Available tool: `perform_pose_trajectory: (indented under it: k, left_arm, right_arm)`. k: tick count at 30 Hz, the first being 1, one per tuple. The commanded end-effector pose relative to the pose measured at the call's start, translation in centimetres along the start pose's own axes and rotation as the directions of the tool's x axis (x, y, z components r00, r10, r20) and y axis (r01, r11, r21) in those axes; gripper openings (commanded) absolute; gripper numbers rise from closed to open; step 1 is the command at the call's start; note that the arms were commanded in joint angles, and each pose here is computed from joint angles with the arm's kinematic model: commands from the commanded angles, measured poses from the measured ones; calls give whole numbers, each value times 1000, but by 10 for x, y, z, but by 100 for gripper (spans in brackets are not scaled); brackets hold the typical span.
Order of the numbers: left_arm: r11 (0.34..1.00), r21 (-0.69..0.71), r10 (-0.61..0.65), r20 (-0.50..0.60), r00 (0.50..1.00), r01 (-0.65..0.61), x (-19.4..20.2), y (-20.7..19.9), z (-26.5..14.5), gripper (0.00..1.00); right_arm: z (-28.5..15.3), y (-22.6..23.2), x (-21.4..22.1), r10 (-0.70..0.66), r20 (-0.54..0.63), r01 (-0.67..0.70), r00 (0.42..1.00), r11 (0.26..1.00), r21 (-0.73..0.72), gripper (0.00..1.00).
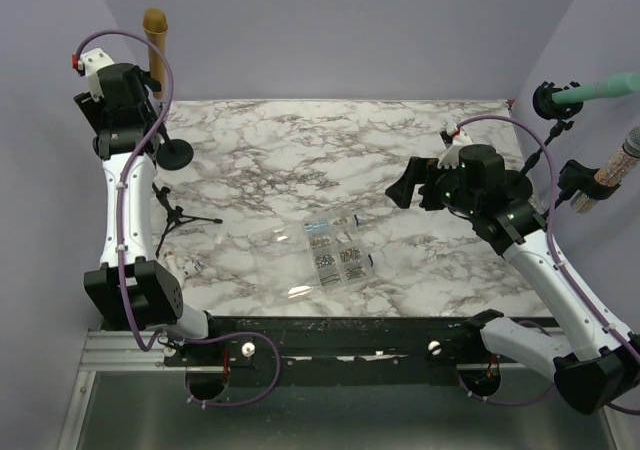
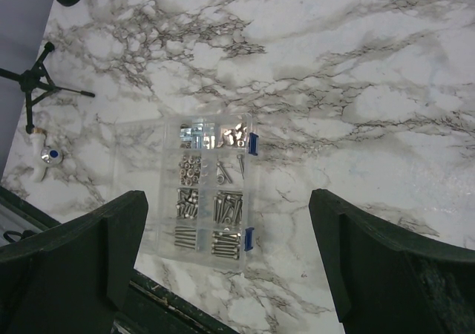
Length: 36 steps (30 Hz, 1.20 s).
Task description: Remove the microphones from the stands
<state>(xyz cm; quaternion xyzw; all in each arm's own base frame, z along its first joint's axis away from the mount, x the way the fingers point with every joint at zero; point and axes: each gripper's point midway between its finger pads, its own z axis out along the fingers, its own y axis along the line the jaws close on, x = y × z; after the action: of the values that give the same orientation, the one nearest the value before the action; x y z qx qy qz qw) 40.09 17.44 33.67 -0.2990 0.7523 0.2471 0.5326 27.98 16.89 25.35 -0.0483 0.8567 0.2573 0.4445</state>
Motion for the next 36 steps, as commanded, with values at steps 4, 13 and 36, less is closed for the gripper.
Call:
perform_pose_trajectory:
  k: [4, 13, 36]
  left_arm:
    - [999, 24, -48, 97, 994, 46, -55, 13, -31, 21]
    - [989, 113, -126, 257, 958, 100, -124, 31, -93, 20]
    - [616, 724, -575, 147, 805, 309, -168, 2, -261, 0]
  right_arm:
    - [0, -1, 0, -16, 0, 16, 1000, 1000, 8, 100]
    - [4, -2, 1, -13, -10, 13, 1000, 1000, 11, 100]
    - [11, 5, 6, 23, -44, -24, 999, 999, -23, 100]
